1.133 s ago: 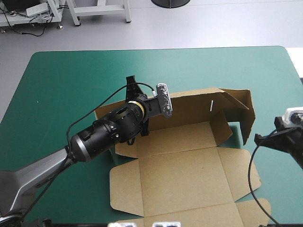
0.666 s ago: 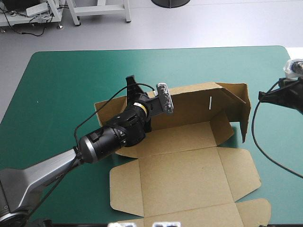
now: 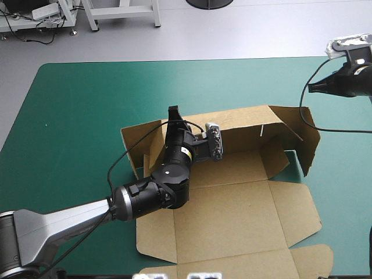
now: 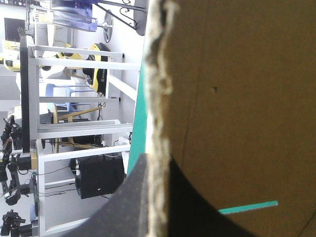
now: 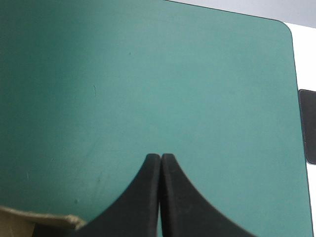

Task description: Fold the box

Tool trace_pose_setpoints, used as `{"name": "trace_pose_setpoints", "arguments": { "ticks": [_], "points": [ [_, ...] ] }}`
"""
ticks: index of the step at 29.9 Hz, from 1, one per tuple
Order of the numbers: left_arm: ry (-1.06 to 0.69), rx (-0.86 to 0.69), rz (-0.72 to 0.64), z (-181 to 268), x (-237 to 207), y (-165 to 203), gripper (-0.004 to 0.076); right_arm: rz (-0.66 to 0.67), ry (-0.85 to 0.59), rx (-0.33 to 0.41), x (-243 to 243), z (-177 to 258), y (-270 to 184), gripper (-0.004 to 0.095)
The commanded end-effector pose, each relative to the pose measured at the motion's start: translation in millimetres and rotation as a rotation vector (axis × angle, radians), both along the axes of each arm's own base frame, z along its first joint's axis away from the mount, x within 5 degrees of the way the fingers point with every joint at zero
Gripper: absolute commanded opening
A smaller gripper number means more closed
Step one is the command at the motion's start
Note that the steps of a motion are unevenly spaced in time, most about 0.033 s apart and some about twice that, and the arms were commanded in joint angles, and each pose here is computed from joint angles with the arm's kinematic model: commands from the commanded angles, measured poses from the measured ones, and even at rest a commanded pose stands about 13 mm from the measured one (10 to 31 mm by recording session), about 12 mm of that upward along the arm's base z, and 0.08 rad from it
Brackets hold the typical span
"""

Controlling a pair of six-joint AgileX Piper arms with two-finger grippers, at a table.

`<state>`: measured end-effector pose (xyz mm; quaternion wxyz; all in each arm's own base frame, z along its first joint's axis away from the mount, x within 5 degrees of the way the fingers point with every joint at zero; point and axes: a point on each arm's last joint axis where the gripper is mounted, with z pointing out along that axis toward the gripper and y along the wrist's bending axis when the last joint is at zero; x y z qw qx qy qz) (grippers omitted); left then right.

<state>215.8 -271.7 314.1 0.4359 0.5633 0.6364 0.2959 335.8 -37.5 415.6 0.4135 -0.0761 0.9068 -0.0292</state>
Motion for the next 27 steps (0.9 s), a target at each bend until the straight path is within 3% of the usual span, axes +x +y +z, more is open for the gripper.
{"name": "trace_pose_setpoints", "arguments": {
  "ticks": [1, 7, 12, 17, 24, 27],
  "points": [
    [0.027, -0.102, -0.035, 8, -8, -5, -0.0006, 0.008, -0.076, -0.016, 14, 12, -2, -0.0024],
    [-0.015, -0.086, -0.02, 11, -6, -3, -0.0006, 0.043, 0.02, 0.013, 44, -23, -3, -0.0025],
    [-0.038, -0.097, -0.013, 13, -5, -3, -0.0006, 0.151, 0.109, 0.137, 55, -45, 9, -0.0025],
    [-0.041, -0.119, -0.001, 14, -5, -3, -0.0006, 0.225, 0.145, 0.184, 52, -47, 16, -0.0025],
    [-0.042, -0.116, 0.007, 14, -4, -2, -0.0006, 0.306, 0.235, 0.192, 42, -51, 18, -0.0025],
    [-0.044, -0.111, 0.018, 14, -4, -1, -0.0006, 0.331, 0.246, 0.234, 38, -49, 12, -0.0025]
  ]
}}
